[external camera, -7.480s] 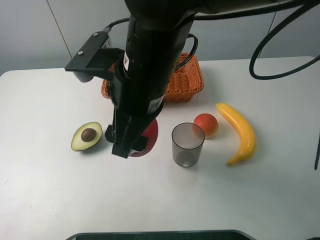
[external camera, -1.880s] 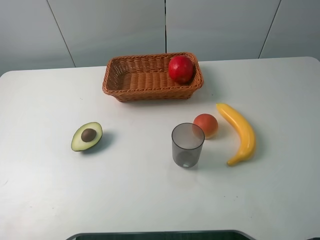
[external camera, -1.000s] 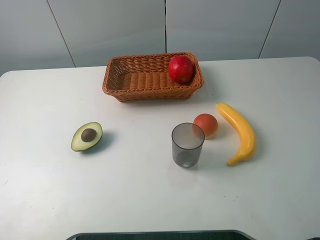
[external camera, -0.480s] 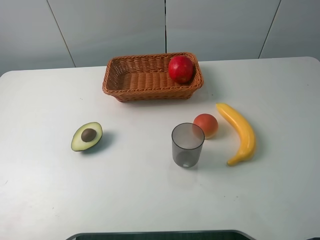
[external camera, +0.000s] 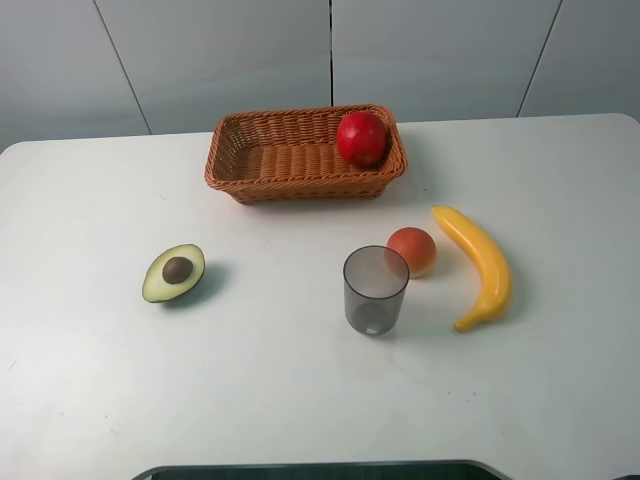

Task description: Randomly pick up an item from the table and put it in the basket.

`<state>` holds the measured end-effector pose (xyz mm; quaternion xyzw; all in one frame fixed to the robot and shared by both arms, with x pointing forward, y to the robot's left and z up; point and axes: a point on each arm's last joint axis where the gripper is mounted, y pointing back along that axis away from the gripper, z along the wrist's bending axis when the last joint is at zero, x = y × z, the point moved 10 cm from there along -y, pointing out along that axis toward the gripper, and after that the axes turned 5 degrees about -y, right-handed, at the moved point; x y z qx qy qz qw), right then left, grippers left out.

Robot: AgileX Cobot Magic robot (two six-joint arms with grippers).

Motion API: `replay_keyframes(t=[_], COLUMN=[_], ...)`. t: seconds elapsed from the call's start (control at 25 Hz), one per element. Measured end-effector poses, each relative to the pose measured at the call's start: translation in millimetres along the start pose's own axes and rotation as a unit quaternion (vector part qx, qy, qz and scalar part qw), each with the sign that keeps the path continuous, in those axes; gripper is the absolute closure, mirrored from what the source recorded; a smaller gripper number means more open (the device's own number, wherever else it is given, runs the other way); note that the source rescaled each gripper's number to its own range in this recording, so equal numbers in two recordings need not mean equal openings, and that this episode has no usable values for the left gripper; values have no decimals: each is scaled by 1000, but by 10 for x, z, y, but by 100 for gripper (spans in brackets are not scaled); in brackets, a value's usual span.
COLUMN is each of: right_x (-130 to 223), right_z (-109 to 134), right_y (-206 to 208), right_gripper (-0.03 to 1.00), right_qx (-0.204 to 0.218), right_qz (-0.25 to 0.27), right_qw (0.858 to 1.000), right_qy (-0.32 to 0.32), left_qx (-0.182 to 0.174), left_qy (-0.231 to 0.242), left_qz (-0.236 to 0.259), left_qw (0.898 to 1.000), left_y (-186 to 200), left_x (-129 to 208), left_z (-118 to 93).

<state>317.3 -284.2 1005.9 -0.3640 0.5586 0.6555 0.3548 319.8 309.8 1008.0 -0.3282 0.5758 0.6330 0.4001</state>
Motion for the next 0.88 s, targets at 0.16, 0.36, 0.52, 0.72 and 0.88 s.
replay_keyframes(t=[0.16,0.36,0.52,0.72,0.88], right_x=[0,0,0,0,0], right_z=[-1,-1,-1,-1,-1], right_y=[0,0,0,0,0], right_gripper=[-3,-3,-3,-3,-3], right_qx=[0,0,0,0,0], right_qz=[0,0,0,0,0], right_qw=[1000,1000,1000,1000,1000], right_qy=[0,0,0,0,0], left_qx=[0,0,0,0,0], left_qy=[0,0,0,-1,-1], left_qz=[0,0,0,0,0], left_qw=[1000,1000,1000,1000,1000], left_y=[0,0,0,0,0], left_x=[0,0,0,0,0], left_z=[0,0,0,0,0])
